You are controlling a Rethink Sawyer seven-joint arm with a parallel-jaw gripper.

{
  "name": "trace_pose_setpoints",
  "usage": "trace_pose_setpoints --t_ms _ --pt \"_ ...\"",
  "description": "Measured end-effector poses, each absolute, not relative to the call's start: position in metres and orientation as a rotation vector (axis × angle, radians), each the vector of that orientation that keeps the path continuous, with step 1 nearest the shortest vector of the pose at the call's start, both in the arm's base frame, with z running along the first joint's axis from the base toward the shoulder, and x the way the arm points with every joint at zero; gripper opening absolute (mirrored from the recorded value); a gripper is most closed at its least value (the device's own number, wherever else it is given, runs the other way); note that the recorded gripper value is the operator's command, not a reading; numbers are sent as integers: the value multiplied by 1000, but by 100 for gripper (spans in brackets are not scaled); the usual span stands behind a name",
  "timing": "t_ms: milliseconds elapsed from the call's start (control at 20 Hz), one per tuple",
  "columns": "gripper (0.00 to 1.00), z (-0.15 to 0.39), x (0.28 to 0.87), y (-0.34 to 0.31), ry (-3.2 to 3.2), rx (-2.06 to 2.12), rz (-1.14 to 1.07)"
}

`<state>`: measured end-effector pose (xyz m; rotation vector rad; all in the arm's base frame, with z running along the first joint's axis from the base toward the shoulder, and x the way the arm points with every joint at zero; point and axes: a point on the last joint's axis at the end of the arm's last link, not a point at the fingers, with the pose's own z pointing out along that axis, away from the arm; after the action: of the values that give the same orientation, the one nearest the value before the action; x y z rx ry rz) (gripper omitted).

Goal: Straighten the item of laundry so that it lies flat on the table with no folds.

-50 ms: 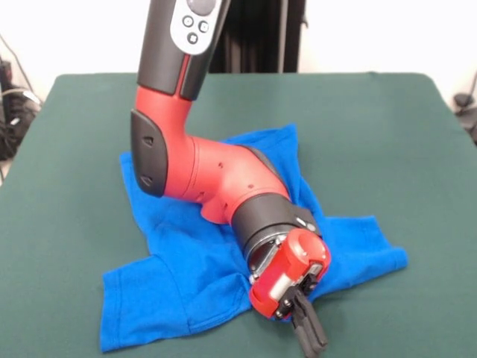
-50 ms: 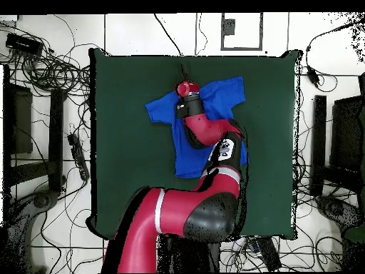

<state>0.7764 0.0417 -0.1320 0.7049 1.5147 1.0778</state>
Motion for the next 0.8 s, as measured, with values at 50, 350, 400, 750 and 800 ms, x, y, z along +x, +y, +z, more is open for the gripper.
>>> trace_pose_setpoints --t_ms 50,350,400,750,800 --pt "0 -132 776 42 1514 705 1078" --pt "0 -132 776 41 1511 711 1077" --pt "0 -132 776 41 1511 711 1077" --pt "0 -132 776 41 1511 711 1077" --pt "0 -132 776 41 1511 711 1077"
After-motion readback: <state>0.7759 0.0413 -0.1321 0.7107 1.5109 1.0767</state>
